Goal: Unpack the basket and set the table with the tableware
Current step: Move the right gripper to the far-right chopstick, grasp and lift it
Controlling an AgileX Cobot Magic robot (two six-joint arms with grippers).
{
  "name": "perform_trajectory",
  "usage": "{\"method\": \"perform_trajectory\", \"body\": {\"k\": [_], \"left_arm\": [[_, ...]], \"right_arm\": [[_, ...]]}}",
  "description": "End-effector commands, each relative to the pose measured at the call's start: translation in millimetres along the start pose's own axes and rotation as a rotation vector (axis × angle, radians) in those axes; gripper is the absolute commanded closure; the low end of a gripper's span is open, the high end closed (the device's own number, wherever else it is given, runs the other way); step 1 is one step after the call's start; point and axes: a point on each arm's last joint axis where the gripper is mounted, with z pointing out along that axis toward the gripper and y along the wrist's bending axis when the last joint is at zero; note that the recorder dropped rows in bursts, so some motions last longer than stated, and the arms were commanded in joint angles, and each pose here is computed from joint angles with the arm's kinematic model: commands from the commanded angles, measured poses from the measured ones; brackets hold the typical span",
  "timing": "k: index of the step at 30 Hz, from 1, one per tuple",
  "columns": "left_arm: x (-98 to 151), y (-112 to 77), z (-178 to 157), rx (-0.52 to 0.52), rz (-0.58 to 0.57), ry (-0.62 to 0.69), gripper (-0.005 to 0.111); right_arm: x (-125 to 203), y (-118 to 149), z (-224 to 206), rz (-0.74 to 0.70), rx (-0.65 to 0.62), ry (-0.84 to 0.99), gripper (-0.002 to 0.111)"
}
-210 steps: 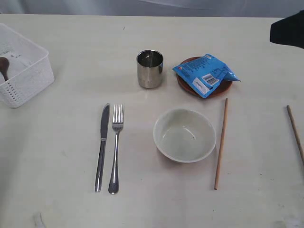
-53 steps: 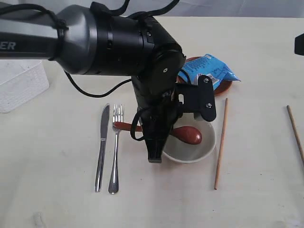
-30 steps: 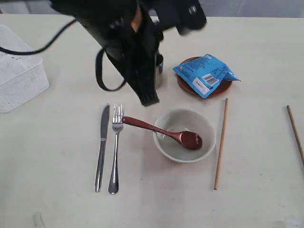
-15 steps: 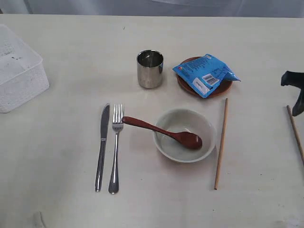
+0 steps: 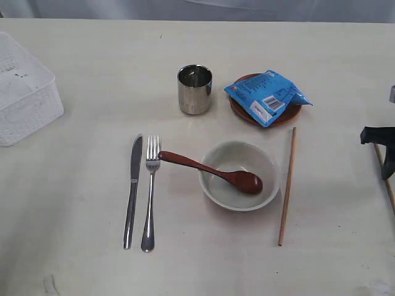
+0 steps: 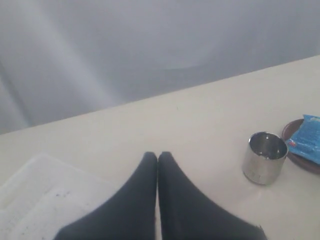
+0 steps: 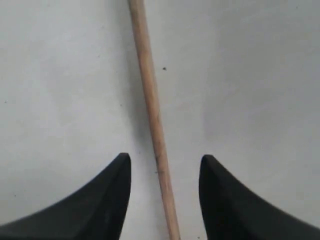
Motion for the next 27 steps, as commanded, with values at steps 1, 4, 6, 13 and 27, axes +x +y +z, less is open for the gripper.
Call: {"method": "perform_trajectory", "body": {"k": [1, 4, 6, 13, 27], "left_arm": [[-4, -0.4, -7, 0.014, -0.026, -0.084, 0.106], [-3, 0.1, -9, 0.011, -0.025, -0.085, 0.106], [-3, 0.2, -9, 0.01, -0.025, -0.079, 0.106], [-2, 1.0, -9, -0.001, -0.006, -0.071, 0.106], [-1, 1.2, -9, -0.002, -0.005, -0.065, 0.106]], "right_arm": [[-1, -1, 8, -0.003, 0.003, -0.026, 0.066], [2, 0, 18, -0.005, 0.002, -0.007, 0.066], [4, 1, 26, -0.011, 0.001, 0.012, 0.066], [6, 17, 42, -0.095, 0.023, 0.062, 0.097], [13, 41, -15, -0.128, -0.149, -0.01, 0.109]]}}
